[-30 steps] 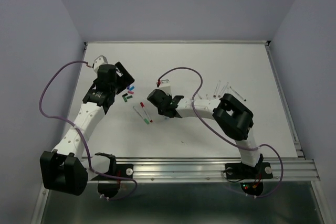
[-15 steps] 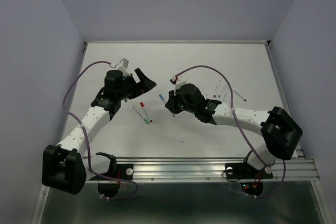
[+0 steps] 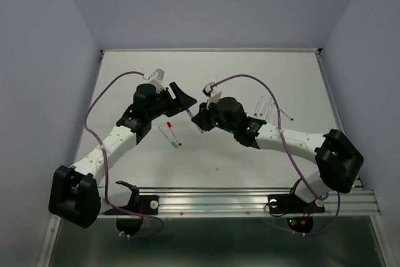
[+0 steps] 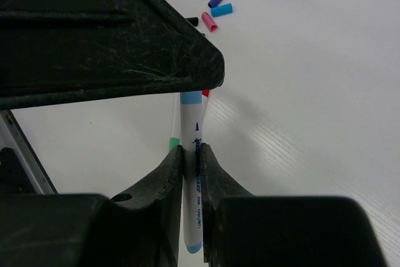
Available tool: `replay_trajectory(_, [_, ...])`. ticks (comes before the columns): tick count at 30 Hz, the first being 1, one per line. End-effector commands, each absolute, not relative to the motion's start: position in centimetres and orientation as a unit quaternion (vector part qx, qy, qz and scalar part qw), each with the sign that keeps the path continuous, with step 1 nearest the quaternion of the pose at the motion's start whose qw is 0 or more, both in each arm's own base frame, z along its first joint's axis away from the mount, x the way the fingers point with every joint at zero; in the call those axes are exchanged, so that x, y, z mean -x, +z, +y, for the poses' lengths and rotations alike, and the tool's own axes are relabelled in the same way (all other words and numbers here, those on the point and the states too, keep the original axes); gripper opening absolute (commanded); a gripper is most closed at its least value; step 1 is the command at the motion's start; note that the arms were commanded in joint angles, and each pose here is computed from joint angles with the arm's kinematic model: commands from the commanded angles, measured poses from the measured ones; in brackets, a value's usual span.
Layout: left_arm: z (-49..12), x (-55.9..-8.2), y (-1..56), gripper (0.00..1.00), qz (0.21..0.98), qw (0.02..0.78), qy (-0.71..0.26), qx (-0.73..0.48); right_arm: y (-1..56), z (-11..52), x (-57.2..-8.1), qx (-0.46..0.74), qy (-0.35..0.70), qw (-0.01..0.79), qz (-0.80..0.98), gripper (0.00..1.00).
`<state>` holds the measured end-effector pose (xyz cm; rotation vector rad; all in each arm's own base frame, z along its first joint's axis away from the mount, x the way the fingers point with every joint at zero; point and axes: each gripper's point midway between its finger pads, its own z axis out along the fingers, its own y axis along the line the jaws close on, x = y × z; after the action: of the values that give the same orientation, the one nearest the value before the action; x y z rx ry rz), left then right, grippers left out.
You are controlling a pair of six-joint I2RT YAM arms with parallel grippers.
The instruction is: Open the pen caps
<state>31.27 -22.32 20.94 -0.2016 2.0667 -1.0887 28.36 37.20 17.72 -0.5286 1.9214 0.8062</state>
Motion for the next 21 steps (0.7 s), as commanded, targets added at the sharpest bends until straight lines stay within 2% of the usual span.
replay_trajectory(1, [-22.8, -31.8, 22.8, 0.76, 0.793, 0.412, -0.443, 0.073, 23.0, 37.5, -28.8, 0.203, 0.362, 0.535, 0.736, 0.01])
replay_trajectory(4, [-22.7, -31.8, 22.9, 0.75, 0.791, 0.415, -0.443, 0.076, 23.4, 37.3, -28.6, 0.203, 0.368, 0.538, 0.731, 0.01])
replay_trajectory(6, [-22.9, -31.8, 23.2, 0.71, 0.788, 0.415, -0.449, 0.073, 23.5, 37.3, -28.5, 0.201, 0.369, 0.539, 0.730, 0.01])
replay_trajectory(15, [-23.4, -31.4, 23.8, 0.37, 0.780, 0.414, -0.465, 0.070, 23.7, 37.6, -28.9, 0.205, 0.368, 0.544, 0.726, 0.01])
replay_trajectory(17, [-23.3, -31.4, 23.7, 0.34, 0.780, 0.415, -0.463, 0.073, 23.5, 37.5, -28.9, 0.208, 0.365, 0.543, 0.728, 0.01])
replay_trajectory(20, [-23.1, -31.5, 23.6, 0.19, 0.782, 0.416, -0.458, 0.079, 23.2, 37.5, -28.7, 0.214, 0.362, 0.538, 0.730, 0.01])
replay_trajectory(21, [-23.1, -31.5, 23.5, 0.10, 0.782, 0.416, -0.457, 0.079, 22.8, 37.5, -28.6, 0.220, 0.359, 0.532, 0.734, 0.01])
